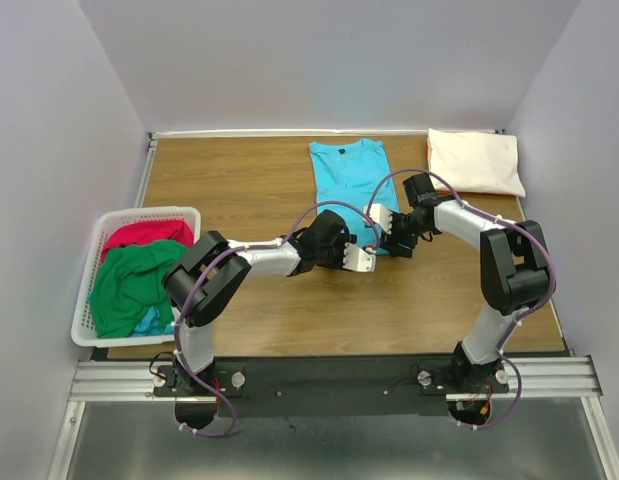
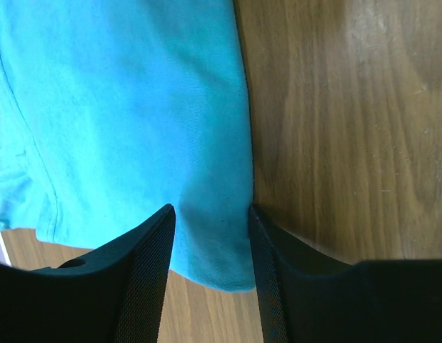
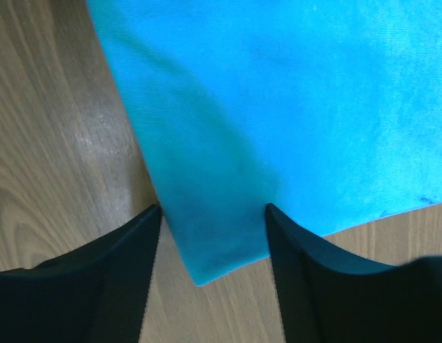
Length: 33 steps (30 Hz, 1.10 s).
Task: Fold and stack the t-shirts
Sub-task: Fold the tshirt
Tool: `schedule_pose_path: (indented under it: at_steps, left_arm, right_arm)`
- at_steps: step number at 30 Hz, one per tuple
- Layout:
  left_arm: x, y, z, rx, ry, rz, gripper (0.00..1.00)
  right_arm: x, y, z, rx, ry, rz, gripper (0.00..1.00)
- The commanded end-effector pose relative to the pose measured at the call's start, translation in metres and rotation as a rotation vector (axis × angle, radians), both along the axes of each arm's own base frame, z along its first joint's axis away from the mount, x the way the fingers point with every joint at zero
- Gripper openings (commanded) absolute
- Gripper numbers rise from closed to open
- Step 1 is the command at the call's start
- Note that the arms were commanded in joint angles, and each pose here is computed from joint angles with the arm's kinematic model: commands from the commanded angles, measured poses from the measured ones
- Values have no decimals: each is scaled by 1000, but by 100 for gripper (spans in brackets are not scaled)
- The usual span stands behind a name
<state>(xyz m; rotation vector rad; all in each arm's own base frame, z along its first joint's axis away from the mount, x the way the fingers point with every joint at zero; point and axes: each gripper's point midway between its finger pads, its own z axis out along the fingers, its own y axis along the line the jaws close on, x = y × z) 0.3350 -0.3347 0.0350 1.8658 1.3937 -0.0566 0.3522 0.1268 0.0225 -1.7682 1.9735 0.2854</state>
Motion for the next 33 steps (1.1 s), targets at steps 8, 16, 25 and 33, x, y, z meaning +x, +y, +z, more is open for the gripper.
schedule_pose_path:
  at_steps: [8, 16, 25, 33]
  left_arm:
    - [-5, 32, -41, 113, 79, 78, 53]
    - [-6, 29, -54, 129, 144, 81, 0]
    - [-60, 14, -13, 17, 197, -67, 0]
    - [-157, -5, 8, 1, 377, -257, 0]
  right_arm:
    - [-4, -6, -28, -31, 59, -60, 42]
    - [-18, -6, -28, -17, 81, -65, 5]
    - [-73, -9, -7, 3, 185, -4, 0]
    - [-172, -18, 25, 39, 341, 67, 0]
